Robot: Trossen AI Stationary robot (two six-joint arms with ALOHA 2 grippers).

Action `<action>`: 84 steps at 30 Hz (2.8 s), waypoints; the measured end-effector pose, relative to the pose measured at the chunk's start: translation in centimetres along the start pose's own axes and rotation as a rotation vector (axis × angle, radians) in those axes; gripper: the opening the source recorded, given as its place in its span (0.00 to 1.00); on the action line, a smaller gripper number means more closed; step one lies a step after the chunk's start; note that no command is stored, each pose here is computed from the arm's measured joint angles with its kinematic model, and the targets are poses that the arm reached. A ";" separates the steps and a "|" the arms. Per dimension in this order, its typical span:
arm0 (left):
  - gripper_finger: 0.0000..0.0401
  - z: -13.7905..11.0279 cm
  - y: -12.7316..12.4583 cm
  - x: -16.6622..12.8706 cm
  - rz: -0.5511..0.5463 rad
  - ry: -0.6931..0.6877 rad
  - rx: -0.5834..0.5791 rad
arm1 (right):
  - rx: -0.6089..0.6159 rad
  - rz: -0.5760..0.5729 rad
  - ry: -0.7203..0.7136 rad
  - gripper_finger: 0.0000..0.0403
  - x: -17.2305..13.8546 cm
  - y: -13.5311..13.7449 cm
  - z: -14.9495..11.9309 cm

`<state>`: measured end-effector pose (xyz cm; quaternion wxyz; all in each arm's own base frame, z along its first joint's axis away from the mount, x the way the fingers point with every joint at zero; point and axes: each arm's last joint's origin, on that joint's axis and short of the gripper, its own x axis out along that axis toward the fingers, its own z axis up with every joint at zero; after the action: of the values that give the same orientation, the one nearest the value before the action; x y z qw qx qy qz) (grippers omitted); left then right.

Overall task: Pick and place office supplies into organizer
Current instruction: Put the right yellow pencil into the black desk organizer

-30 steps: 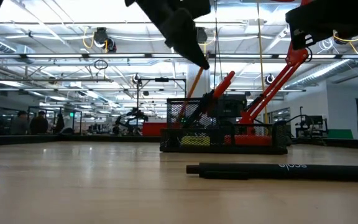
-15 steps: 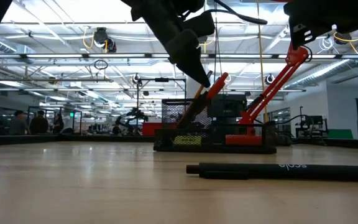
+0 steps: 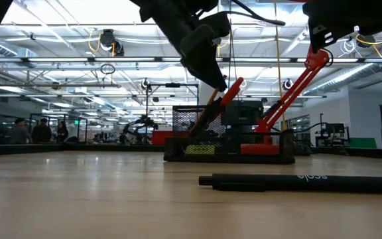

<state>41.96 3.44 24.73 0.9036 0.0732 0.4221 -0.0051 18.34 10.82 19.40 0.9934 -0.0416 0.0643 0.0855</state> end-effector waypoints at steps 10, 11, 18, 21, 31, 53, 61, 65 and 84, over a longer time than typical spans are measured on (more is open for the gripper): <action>0.60 1.5 -1.1 -3.5 0.081 -0.084 0.022 | 0.004 0.000 -0.008 0.00 0.0 0.0 0.1; 0.60 1.5 -1.2 -3.7 0.087 -0.088 0.022 | 0.004 0.000 -0.009 0.00 0.0 0.0 0.1; 0.54 1.7 -1.3 -5.0 0.095 -0.104 -0.035 | 0.004 0.001 -0.009 0.00 0.0 0.0 0.1; 0.49 1.4 -1.2 -4.3 0.087 -0.068 -0.046 | 0.005 0.001 -0.009 0.00 0.0 0.0 0.1; 0.46 0.8 -0.8 -3.1 0.048 -0.028 -0.050 | 0.007 0.004 -0.008 0.00 0.0 0.0 0.1; 0.25 0.3 0.0 -0.3 0.105 -0.004 0.031 | 0.001 0.004 0.000 0.00 0.0 0.0 0.0; 0.06 0.3 -0.2 -0.2 0.093 0.000 0.055 | 0.002 0.004 -0.002 0.00 0.0 0.0 0.0; 0.03 0.3 -0.5 -0.2 0.094 0.000 0.057 | 0.003 0.004 -0.005 0.00 0.0 0.0 0.1; 0.02 1.7 1.1 -1.9 0.090 -0.016 -0.135 | 0.002 0.003 -0.011 0.00 0.0 0.0 0.1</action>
<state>42.16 4.23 27.39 0.9090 0.0308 0.4108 0.0633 18.36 10.86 19.53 0.9937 -0.0400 0.0589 0.0871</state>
